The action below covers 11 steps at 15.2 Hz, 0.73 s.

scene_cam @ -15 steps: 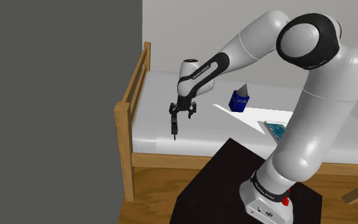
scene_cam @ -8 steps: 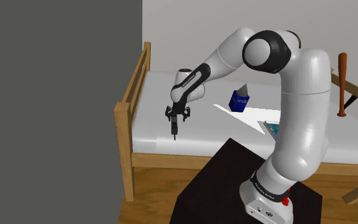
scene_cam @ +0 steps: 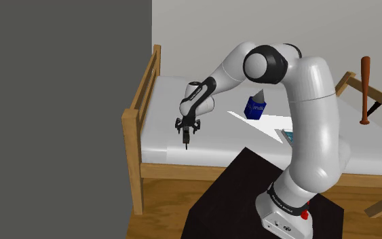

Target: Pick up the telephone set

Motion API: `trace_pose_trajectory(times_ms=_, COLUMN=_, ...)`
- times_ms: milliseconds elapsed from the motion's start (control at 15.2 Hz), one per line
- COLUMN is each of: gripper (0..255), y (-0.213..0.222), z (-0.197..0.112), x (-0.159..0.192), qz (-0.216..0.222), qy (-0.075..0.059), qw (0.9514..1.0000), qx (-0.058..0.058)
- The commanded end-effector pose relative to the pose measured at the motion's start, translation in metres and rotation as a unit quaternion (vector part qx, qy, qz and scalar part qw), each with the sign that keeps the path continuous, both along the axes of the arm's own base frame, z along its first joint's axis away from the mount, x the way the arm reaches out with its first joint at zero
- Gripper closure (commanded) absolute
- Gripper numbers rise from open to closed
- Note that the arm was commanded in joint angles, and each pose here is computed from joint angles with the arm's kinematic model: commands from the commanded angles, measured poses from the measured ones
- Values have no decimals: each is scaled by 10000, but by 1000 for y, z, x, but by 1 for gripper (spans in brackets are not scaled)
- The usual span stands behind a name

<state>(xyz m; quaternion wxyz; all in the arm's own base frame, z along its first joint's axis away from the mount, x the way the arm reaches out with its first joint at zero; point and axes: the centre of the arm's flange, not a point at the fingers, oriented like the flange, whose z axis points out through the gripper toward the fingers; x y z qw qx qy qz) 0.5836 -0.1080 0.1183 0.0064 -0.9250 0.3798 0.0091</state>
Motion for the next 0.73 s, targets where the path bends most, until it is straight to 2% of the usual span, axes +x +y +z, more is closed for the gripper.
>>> trace_pose_trajectory(times_ms=0, gripper=0, y=1, z=-11, x=1, qz=-1, qy=-2, qw=10000, qx=-1)
trace_pose_trajectory(times_ms=198, gripper=0, y=1, z=-14, x=1, qz=-1, qy=-2, qw=10000, qx=-1)
trace_pose_trajectory(times_ms=264, gripper=255, y=1, z=-14, x=2, qz=-1, qy=-2, qw=10000, qx=-1)
trace_pose_trajectory(times_ms=660, gripper=255, y=1, z=-14, x=1, qz=-1, qy=-2, qw=10000, qx=-1)
